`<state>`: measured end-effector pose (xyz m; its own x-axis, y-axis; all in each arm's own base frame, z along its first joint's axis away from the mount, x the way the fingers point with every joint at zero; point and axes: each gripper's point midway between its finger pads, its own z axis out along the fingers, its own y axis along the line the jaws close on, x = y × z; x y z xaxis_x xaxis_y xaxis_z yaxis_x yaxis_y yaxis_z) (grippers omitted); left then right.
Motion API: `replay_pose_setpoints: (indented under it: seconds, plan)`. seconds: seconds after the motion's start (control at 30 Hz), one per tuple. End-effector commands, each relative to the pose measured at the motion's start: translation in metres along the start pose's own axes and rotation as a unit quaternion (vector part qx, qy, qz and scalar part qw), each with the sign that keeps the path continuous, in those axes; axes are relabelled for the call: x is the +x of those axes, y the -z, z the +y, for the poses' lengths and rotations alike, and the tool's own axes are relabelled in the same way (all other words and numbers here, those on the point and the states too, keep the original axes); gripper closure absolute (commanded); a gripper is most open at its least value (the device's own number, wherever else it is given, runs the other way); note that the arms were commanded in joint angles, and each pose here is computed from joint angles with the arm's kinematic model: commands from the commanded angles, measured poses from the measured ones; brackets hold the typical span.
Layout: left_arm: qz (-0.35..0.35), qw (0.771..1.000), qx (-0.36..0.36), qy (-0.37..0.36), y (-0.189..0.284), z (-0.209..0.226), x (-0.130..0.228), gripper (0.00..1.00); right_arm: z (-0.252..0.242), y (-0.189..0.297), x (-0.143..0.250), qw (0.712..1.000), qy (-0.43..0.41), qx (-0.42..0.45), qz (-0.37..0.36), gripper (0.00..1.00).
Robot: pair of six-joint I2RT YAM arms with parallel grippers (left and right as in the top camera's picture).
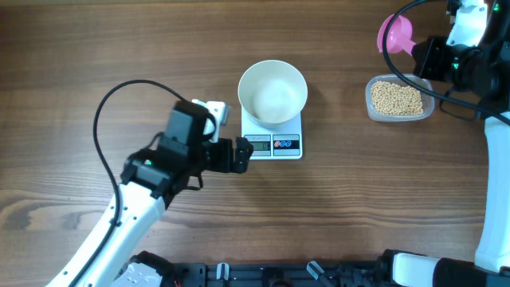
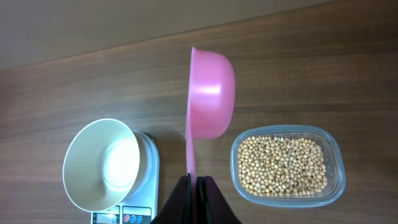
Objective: Scoop item into bowl and weigh 150g on scale
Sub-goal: 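Move the left gripper to the scale's front buttons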
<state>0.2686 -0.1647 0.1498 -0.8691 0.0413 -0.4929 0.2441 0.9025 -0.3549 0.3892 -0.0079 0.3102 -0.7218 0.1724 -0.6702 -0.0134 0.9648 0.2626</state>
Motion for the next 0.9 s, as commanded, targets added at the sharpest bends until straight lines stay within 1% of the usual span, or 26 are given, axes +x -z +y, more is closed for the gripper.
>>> replay_pose_setpoints:
  seconds: [0.0,0.1,0.2,0.5,0.6,0.87]
  plan:
    - [-0.038,0.997,-0.065,0.019,0.003,0.014,-0.010,0.00,0.003,0.003,-0.003,1.000,0.006,-0.007,-0.002,0.96]
    - [-0.045,0.998,-0.036,0.011,0.002,0.002,-0.015,0.00,0.003,0.003,-0.002,1.000,0.005,-0.007,0.000,0.96]
    - [-0.044,0.998,0.015,-0.038,0.001,-0.017,-0.017,0.00,0.003,0.003,-0.002,1.000,0.005,-0.007,0.000,0.96]
    - [-0.043,0.998,0.024,-0.047,0.001,-0.021,-0.017,0.00,0.003,0.003,0.002,1.000,0.003,-0.007,0.007,0.96]
    - [-0.036,0.996,0.045,-0.062,0.002,-0.028,-0.014,0.00,0.003,0.003,0.002,1.000,0.003,-0.007,0.007,0.96]
    - [-0.048,0.997,0.024,-0.058,0.002,-0.021,-0.019,0.00,0.003,0.003,0.002,1.000,0.003,-0.007,0.007,0.95]
